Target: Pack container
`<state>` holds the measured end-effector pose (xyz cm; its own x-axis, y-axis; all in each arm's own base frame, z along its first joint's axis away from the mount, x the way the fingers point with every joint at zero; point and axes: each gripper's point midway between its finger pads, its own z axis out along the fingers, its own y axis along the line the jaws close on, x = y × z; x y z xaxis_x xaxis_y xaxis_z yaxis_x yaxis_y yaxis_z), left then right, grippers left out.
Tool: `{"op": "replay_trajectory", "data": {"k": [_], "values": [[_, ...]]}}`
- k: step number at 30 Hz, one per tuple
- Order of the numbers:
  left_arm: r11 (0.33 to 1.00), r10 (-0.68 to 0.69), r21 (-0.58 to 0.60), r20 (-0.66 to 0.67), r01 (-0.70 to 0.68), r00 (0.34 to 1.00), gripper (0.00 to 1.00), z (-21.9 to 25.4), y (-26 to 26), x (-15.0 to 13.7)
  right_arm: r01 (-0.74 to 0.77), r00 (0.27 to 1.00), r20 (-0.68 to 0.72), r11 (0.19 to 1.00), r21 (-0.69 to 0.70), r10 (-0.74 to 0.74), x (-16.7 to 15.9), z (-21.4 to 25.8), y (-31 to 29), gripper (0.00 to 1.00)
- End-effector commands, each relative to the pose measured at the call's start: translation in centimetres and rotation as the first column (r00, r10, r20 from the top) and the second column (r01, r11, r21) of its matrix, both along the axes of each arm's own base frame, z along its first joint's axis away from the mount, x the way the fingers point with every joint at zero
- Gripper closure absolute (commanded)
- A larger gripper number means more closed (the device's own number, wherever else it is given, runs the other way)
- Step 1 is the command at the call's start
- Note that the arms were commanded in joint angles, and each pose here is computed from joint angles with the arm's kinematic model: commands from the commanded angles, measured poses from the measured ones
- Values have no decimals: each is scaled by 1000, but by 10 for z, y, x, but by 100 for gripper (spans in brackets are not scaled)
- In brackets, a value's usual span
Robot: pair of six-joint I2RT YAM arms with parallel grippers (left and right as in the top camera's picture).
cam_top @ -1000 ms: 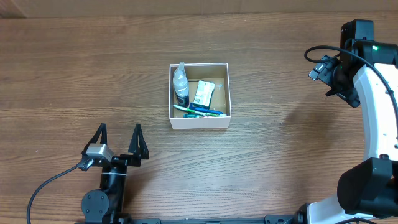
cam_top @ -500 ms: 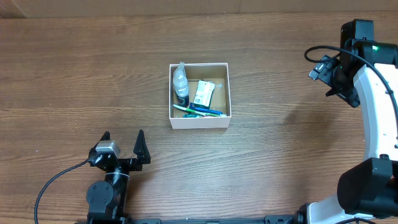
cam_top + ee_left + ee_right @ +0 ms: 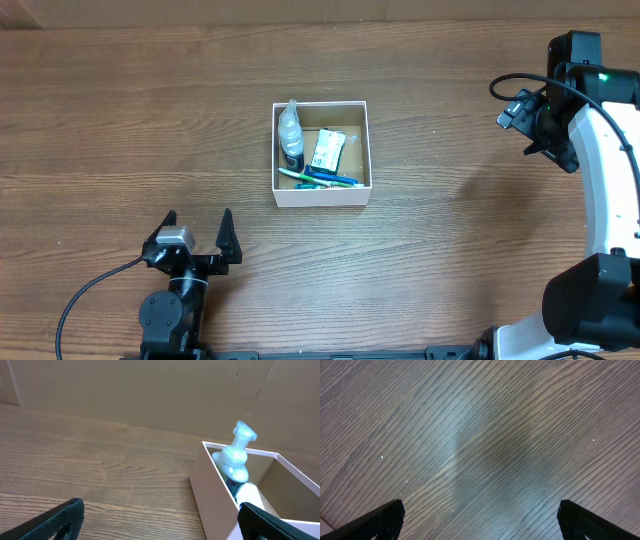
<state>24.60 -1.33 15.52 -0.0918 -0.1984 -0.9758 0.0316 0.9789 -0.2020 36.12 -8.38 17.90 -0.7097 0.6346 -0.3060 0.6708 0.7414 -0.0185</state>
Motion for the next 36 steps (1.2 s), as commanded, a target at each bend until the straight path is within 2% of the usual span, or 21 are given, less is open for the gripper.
{"op": "replay_trajectory", "data": {"k": [1,12,19,23,28,33,36], "values": [[1000,-3,22,8,3,1000,0,1,0,0,4,1000,25,1000,-4,-4,2,7,-1,0],[1000,-3,22,8,3,1000,0,1,0,0,-3,998,65,1000,-9,3,-1,21,3,0],[1000,-3,22,8,3,1000,0,1,0,0,-60,953,294,997,-41,69,-26,100,28,0],[1000,-3,22,8,3,1000,0,1,0,0,-94,880,461,994,-64,113,-60,155,43,0],[1000,-3,22,8,3,1000,0,1,0,0,-116,750,645,989,-90,147,-115,212,55,0],[1000,-3,22,8,3,1000,0,1,0,0,-109,684,714,989,-103,149,-165,229,54,0],[1000,-3,22,8,3,1000,0,1,0,0,-99,656,740,989,-108,147,-179,224,53,0]]}}
